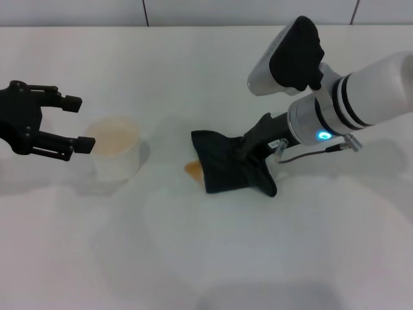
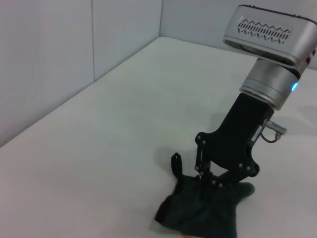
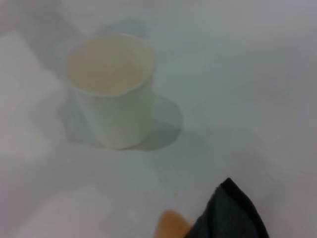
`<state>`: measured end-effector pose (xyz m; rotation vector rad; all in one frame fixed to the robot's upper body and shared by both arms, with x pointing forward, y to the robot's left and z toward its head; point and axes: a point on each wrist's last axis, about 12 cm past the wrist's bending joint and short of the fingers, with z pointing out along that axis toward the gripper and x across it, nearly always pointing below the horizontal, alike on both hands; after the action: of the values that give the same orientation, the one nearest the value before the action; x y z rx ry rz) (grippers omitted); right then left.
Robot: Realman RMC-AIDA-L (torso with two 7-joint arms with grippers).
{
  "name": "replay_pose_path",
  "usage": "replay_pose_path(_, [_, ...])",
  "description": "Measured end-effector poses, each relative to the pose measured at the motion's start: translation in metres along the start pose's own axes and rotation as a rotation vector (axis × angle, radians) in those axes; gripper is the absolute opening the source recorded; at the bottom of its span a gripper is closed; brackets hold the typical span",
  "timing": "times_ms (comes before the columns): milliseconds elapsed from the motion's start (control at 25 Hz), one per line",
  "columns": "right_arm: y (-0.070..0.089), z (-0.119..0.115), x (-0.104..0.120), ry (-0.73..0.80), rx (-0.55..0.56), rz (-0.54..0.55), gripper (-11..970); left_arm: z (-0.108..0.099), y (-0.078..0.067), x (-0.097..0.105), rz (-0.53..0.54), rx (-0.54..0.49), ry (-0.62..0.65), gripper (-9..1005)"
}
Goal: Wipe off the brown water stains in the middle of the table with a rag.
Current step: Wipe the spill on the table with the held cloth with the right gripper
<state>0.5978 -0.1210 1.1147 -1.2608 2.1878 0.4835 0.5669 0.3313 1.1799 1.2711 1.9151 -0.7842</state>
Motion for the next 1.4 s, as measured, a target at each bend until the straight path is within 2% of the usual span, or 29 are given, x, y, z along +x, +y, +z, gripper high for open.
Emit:
replay_pose_path(480, [-0.024, -0.004, -0.004, -0.032, 0.079, 0.058, 63, 0.000, 0.002, 0.000, 0.000, -0.015, 0.000, 886])
replay_pose_path(680, [-0.027, -0.004, -0.005, -0.030, 0.082, 0.065, 63, 0.000, 0.002, 0.000, 0.000, -0.020, -0.001, 886])
replay_pose_path(1400, [0.013, 0.003, -0.017, 0.012, -0.075, -0.008, 61, 0.000, 0.003, -0.001, 0.006, -0.028, -0.001, 886])
